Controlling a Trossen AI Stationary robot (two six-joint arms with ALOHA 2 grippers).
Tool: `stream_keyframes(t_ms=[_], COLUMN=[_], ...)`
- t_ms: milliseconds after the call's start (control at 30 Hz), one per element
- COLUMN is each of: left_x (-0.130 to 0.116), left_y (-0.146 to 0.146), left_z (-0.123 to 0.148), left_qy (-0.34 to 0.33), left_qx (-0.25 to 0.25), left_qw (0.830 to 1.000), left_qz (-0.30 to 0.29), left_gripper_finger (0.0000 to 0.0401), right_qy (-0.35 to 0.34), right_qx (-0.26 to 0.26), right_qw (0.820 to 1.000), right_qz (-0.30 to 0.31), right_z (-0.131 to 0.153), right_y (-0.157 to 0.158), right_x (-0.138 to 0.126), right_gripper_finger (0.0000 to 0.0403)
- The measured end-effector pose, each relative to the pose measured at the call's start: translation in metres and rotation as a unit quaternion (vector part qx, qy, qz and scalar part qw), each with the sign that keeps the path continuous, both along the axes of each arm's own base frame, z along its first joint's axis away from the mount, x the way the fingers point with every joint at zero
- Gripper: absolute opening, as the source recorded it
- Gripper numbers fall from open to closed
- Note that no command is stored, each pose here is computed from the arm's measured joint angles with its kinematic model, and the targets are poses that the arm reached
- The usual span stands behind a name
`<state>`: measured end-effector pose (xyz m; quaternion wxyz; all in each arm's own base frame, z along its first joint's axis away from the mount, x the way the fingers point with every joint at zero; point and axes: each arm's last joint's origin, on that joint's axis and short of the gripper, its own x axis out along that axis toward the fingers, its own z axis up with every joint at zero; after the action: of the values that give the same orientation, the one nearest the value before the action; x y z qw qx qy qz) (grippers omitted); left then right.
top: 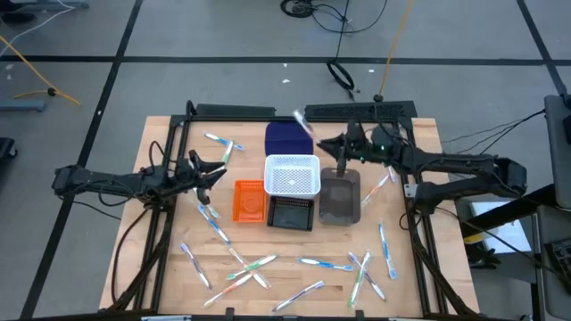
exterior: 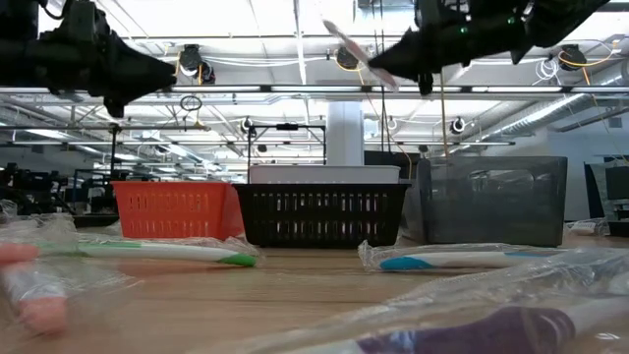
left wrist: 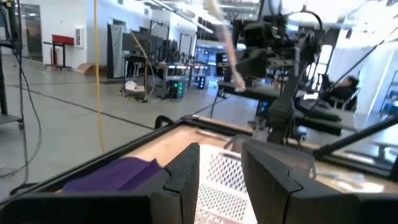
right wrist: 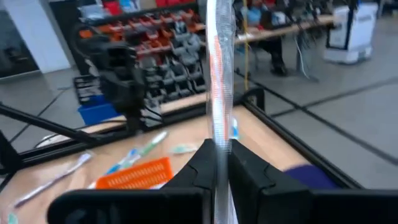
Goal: Pick & Place Toothbrushes
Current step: Put the orange toothbrush into the orange basket
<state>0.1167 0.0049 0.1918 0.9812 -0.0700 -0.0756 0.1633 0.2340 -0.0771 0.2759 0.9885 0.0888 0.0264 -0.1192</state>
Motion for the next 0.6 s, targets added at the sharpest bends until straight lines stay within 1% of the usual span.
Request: stream_keyframes(t_ms=[133,267,500,600], left_x=[0.005,0.012,0.026,0.034], left_y=[-0.002,-0.004,-0.005,-0.005], left_z=[0.005,0.008,0.005,0.006], left_qy=[-0.027,-0.052,-0.062,-0.058], left_qx=[0.001,0.004,0.007,0.008], left_qw=[0.999,0.997,0.996,0.997], left_qz=[-0.029,-0.053,-0.059,-0.059], left_gripper_finger=[0.012,0.012,0.012,0.012], right_qy=[-0.012,-0.021,-0.042,-0.044], right_qx=[-0.028,-0.047,-0.048,-0.048], right_qw=[0.999,0.999,0.997,0.997], right_qz=[0.018,0.018,0.039,0.04], right_z=[-0.002,-0.01,-0.028,-0.033], right_y=[0.023,0.037,0.046,0.046], right_x=[0.014,0.029,0.052,0.056], right_gripper_finger=[0.0014,0.0014,0.0014,0.0014])
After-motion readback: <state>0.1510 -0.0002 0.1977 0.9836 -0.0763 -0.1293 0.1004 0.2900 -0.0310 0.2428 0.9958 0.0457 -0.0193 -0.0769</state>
